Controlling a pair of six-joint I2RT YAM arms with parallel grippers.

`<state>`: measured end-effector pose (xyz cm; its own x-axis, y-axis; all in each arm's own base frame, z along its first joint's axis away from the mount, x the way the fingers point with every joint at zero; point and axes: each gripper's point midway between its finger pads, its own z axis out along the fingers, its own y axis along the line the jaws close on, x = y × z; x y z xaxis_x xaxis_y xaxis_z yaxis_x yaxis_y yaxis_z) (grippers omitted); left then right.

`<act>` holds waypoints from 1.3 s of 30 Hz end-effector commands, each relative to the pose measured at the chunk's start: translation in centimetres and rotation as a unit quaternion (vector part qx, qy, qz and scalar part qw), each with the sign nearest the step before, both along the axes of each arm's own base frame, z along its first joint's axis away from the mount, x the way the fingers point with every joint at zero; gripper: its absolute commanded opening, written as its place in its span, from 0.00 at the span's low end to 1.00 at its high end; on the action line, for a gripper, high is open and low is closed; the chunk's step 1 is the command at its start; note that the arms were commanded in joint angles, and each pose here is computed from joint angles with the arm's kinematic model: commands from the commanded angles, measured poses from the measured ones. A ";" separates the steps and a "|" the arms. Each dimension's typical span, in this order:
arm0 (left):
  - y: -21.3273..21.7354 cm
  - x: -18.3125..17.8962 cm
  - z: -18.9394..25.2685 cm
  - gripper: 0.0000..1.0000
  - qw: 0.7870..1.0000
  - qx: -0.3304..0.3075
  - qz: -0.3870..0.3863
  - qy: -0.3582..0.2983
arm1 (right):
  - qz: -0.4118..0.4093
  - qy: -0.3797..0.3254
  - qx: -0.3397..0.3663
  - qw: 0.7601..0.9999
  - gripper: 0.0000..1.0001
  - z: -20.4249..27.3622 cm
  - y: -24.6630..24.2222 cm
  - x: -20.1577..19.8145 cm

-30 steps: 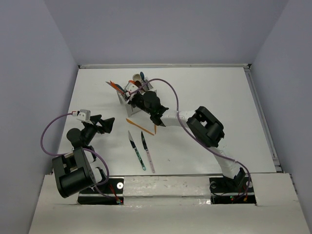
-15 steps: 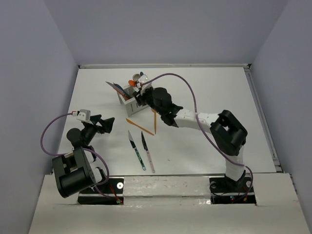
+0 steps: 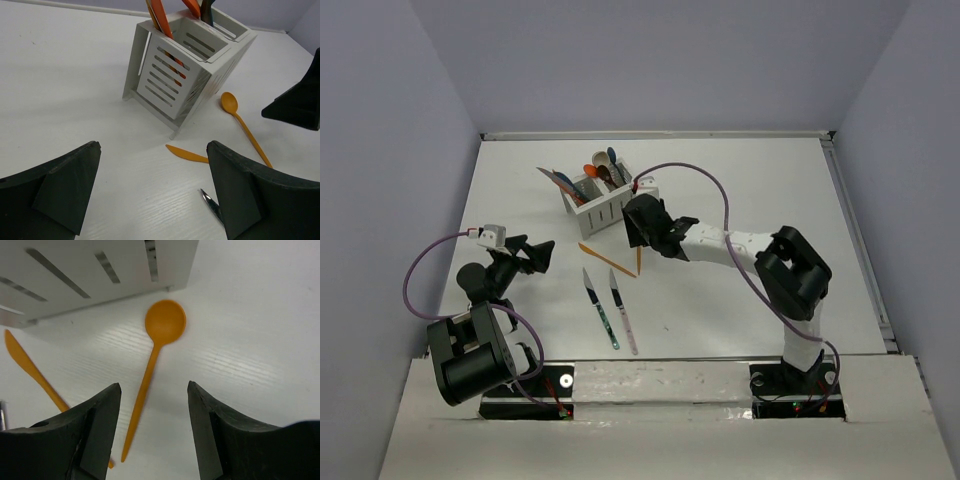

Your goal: Sort the eating utensils into containers

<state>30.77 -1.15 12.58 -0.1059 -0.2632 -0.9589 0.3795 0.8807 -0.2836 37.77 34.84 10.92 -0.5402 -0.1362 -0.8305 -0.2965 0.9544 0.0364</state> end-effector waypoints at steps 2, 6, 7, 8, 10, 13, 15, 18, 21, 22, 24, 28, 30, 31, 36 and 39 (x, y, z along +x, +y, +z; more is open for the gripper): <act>0.1 0.1 6.8 0.99 0.982 0.088 0.004 -0.169 | -0.024 0.052 -0.010 0.998 0.59 -3.1 -0.2 -0.8; 0.1 0.0 6.8 0.99 0.981 0.089 0.005 -0.171 | -0.026 0.068 -0.028 0.997 0.57 -5.1 -0.1 -0.8; 0.1 0.0 6.8 0.99 0.981 0.090 0.005 -0.171 | -0.027 0.076 -0.038 0.996 0.57 -6.2 -0.2 -0.8; 0.1 0.0 6.8 0.99 0.981 0.089 0.004 -0.171 | -0.027 0.082 -0.043 0.995 0.57 -6.6 -0.1 -0.8; 0.1 0.0 6.8 0.99 0.981 0.090 0.005 -0.172 | -0.025 0.095 -0.054 0.994 0.54 -7.7 0.2 -0.8; 0.0 -0.1 6.9 0.99 0.981 0.091 0.004 -0.174 | -0.027 0.107 -0.062 0.992 0.51 -8.3 0.3 -0.8; 0.0 -0.1 6.9 0.99 0.980 0.092 0.004 -0.175 | -0.029 0.110 -0.063 0.991 0.45 -8.7 0.2 -0.9; 0.0 -0.1 6.9 0.99 0.980 0.091 0.004 -0.174 | -0.033 0.113 -0.068 0.991 0.30 -8.9 -0.1 -1.1; 0.0 -0.1 6.9 0.99 0.981 0.091 0.004 -0.173 | -0.050 0.110 -0.067 0.990 0.10 -8.5 -1.0 -1.4; 0.0 -0.1 6.9 0.99 0.980 0.093 0.004 -0.175 | -0.055 0.107 -0.067 0.990 0.06 -8.3 -1.3 -1.5; 0.1 -0.1 6.9 0.99 0.980 0.093 0.006 -0.174 | -0.074 0.100 -0.073 0.990 0.00 -7.6 -2.8 -1.9; 0.1 -0.1 6.9 0.99 0.980 0.094 0.008 -0.174 | -0.106 0.096 -0.094 0.985 0.00 -7.0 -6.0 -3.4; 0.2 -0.1 6.8 0.99 0.980 0.095 0.009 -0.174 | -0.113 0.078 -0.081 0.987 0.00 -4.6 -7.1 -3.9; 0.2 0.0 6.8 0.99 0.980 0.094 0.009 -0.173 | -0.110 0.061 -0.082 0.989 0.00 -3.0 -8.3 -4.5; 0.3 0.1 7.0 0.99 0.980 0.093 0.010 -0.174 | -0.032 -0.085 -0.062 0.994 0.00 4.3 -8.8 -5.2; 0.2 0.0 7.0 0.99 0.980 0.094 0.010 -0.177 | 0.048 -0.228 0.008 0.973 0.00 9.6 -7.1 -5.0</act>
<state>30.79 -0.85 12.67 -0.0864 -0.2417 -0.9665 0.3664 0.8944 -0.2564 31.23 25.35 11.11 -0.5229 -0.2071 -0.8269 -0.2283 0.9686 -0.0982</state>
